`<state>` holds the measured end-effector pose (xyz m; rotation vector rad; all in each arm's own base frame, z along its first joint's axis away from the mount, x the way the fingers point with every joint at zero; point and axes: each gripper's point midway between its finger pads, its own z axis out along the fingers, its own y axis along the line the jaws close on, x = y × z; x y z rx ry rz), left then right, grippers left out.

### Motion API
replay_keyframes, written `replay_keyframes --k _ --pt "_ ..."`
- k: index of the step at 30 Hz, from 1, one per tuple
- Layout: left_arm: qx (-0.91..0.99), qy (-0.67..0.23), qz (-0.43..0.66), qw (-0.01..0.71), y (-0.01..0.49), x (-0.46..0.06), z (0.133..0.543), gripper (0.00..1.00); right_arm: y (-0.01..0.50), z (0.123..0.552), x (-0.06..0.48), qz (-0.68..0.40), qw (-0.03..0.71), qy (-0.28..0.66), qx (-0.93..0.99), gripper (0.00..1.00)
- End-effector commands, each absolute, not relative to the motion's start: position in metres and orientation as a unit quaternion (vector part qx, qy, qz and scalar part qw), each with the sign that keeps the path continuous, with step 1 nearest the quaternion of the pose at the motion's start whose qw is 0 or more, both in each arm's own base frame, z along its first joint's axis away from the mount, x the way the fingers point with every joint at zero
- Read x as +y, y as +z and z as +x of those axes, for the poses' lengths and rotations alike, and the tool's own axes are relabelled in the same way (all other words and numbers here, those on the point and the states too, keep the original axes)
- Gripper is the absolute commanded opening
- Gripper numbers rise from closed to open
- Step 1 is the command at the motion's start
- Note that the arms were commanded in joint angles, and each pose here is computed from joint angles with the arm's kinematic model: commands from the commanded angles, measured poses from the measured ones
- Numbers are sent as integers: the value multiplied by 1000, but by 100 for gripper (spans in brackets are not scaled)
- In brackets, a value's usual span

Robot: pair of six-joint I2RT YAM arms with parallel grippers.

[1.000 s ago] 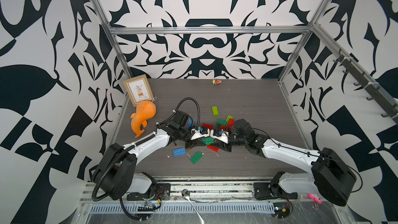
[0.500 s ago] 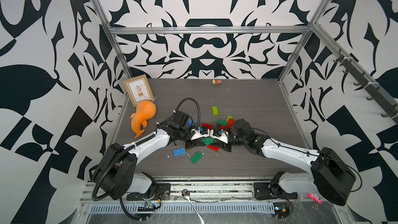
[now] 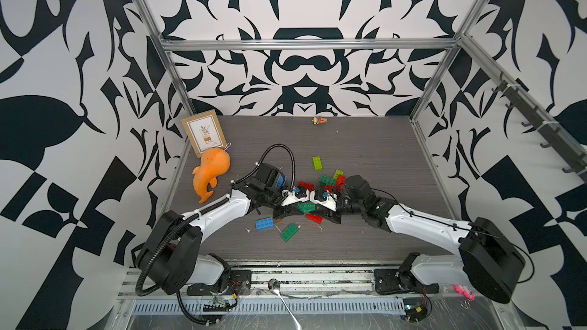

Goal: Assemble a small pinwheel with lego
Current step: Pick up the lego brick from the center of the board.

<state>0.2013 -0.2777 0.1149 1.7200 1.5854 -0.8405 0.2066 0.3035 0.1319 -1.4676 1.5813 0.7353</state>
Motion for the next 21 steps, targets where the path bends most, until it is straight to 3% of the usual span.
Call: replay_keyframes --k 1,9,21 --pt "589 -322 659 338 129 -283 204 30 148 210 308 -583 437 293 619 42" --pt "587 -325 658 341 131 -283 203 31 148 210 307 -583 438 290 620 47" --pt "589 -324 656 343 132 -284 205 31 146 211 307 -583 435 289 623 40"
